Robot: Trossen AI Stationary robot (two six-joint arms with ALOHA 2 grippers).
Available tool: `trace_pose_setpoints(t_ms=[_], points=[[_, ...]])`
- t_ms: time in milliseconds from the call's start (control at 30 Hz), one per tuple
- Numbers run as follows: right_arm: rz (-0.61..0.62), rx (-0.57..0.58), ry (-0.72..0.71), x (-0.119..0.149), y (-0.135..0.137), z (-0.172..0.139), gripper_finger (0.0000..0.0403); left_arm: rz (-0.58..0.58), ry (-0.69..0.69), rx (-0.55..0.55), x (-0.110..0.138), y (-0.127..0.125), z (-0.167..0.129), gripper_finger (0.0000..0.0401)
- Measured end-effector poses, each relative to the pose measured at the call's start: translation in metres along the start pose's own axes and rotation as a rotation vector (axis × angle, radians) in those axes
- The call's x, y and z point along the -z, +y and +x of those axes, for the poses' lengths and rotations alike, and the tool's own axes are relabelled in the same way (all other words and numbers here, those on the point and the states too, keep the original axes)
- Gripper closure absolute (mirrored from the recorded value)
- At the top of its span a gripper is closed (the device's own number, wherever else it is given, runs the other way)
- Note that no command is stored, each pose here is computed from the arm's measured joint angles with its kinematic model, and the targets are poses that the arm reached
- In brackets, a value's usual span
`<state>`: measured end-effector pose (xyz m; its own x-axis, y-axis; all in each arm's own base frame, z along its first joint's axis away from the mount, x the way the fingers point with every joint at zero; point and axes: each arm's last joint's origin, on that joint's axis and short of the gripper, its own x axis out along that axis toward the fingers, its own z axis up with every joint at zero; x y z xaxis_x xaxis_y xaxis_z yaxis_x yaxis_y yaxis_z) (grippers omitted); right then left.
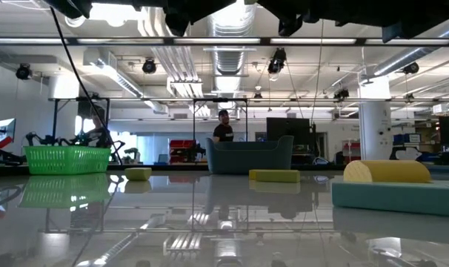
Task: Sort & place blocks by color
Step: Put the green block into the transparent bin
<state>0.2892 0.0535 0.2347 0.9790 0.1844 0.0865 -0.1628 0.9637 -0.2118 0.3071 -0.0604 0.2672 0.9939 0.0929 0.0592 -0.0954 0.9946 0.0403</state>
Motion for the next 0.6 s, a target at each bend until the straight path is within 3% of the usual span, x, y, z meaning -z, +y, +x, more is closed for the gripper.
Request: trace_pose_setpoints(t_ms=[367, 600], points=[[-0.007, 0.049, -0.001, -0.001, -0.012, 0.0, 0.0293, -0.006, -0.021, 0.059, 0.0, -0.003, 0.001, 0.0203], [-0.028, 0.069, 0.033, 0.009, -0.021, 0.015, 0.0293, -0.057, -0.092, 0.008, -0.008, 0.001, 0.001, 0.0203]])
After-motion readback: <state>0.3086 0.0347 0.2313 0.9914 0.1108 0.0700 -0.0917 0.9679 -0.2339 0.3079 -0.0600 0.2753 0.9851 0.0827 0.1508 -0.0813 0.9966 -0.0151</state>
